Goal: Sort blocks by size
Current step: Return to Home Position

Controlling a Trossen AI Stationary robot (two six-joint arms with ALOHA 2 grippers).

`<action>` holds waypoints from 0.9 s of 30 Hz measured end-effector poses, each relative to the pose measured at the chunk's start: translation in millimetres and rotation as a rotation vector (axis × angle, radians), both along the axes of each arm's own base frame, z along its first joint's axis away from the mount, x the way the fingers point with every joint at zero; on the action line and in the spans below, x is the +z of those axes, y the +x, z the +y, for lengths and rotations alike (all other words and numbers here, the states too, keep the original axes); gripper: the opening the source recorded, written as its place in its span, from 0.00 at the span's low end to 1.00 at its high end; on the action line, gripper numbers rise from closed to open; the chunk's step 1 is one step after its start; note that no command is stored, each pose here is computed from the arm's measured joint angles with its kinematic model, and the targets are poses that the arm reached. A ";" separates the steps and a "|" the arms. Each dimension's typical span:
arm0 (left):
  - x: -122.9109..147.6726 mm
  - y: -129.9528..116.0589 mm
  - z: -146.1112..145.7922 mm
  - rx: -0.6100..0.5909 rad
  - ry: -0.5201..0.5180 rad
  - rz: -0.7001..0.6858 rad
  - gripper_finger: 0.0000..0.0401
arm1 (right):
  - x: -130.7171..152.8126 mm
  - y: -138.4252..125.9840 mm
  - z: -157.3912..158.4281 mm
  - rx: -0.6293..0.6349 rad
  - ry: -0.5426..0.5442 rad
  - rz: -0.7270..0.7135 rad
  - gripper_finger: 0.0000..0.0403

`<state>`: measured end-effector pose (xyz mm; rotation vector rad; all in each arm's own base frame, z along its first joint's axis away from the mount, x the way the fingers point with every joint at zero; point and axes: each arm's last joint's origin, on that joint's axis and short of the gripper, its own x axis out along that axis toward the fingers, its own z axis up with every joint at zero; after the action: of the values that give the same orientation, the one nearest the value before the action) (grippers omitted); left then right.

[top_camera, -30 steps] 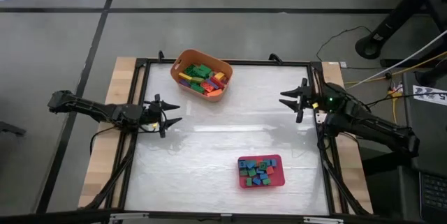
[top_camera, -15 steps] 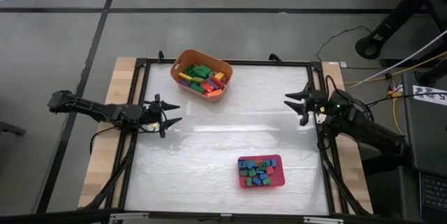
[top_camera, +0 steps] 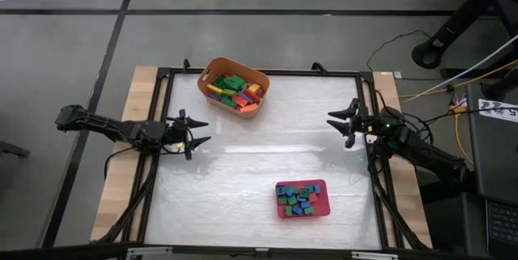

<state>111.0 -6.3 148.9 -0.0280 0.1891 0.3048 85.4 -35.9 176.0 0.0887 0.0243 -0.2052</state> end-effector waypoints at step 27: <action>0.0 0.0 0.0 0.000 0.000 0.000 0.61 | -2.9 6.5 16.9 0.405 0.102 -0.103 0.37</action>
<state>111.0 -6.3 148.9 -0.0279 0.1888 0.3048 91.8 -19.0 173.1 0.1930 -0.0504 0.2060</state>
